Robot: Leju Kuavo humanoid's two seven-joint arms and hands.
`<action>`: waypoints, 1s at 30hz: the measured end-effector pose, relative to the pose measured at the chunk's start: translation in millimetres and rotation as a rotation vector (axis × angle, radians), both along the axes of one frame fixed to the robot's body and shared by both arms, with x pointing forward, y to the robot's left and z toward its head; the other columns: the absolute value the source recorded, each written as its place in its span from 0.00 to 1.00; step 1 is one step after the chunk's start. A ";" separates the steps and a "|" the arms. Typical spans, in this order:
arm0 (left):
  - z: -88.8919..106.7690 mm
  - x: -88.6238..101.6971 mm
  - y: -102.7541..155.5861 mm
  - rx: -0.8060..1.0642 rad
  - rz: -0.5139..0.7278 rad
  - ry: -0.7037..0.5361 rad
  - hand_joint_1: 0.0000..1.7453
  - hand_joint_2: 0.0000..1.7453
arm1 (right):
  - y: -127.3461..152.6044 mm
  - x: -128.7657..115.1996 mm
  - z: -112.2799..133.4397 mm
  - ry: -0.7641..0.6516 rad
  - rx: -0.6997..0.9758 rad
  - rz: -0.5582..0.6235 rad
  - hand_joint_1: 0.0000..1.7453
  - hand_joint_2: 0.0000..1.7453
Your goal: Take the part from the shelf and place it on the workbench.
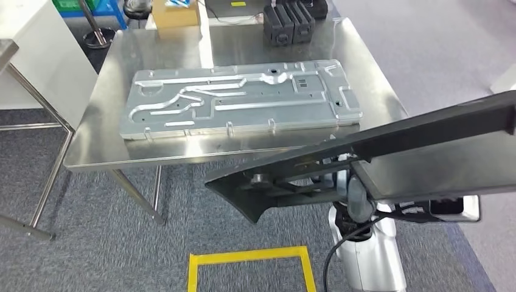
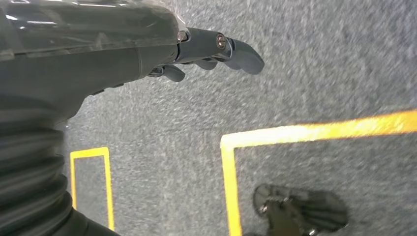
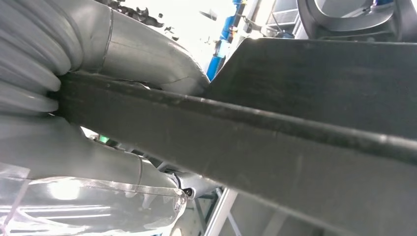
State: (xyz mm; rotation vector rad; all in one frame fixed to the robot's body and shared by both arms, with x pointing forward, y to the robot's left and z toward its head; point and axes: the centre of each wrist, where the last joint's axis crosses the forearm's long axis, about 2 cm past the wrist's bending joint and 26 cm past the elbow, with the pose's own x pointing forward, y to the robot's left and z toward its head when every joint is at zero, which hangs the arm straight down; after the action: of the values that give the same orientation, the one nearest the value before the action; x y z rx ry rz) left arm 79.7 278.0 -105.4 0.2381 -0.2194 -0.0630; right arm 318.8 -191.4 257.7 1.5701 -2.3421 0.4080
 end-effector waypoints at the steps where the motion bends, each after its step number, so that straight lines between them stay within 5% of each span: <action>1: 0.1 0.7 0.3 0.000 0.000 -0.001 0.00 1.00 | 0.0 -0.2 -0.2 0.000 0.000 0.000 1.00 1.00; 30: 0.0 -0.1 -0.7 -0.002 0.008 0.002 0.00 1.00 | 0.2 -0.5 -2.7 0.004 -0.004 -0.005 1.00 1.00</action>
State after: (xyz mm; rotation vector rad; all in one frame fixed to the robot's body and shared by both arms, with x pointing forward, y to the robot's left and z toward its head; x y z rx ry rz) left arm 79.6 277.3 -105.4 0.2371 -0.2162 -0.0553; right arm 318.3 -191.3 255.0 1.5617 -2.3406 0.4081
